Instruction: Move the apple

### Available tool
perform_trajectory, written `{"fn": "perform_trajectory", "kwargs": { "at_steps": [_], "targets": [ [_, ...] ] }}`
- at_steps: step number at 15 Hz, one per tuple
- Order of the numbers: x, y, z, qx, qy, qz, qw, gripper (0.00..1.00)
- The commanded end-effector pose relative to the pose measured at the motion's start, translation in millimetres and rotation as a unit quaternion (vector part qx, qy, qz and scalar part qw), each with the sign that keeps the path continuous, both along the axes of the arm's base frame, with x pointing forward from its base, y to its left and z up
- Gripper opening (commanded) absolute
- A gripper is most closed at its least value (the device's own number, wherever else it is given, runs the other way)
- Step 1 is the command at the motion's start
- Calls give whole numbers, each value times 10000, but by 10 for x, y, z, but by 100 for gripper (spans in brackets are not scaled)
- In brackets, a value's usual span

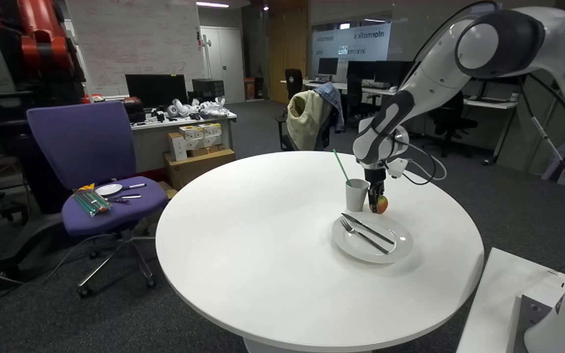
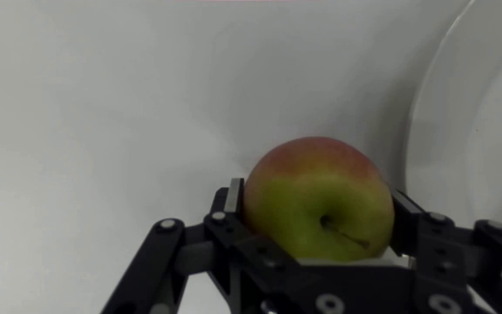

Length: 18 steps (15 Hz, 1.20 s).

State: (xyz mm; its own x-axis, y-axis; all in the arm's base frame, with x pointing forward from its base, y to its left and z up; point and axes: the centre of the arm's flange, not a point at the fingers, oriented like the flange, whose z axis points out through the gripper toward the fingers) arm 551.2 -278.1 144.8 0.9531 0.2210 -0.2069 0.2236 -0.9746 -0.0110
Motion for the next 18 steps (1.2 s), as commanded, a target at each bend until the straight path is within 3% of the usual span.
{"fn": "perform_trajectory", "kwargs": {
  "at_steps": [1, 7, 18],
  "targets": [
    [-159, 48, 258, -145, -211, 27, 9997, 50],
    [-250, 140, 325, -178, -145, 129, 9997, 50],
    [-552, 638, 453, -435, -39, 864, 9953, 50]
  ]
}}
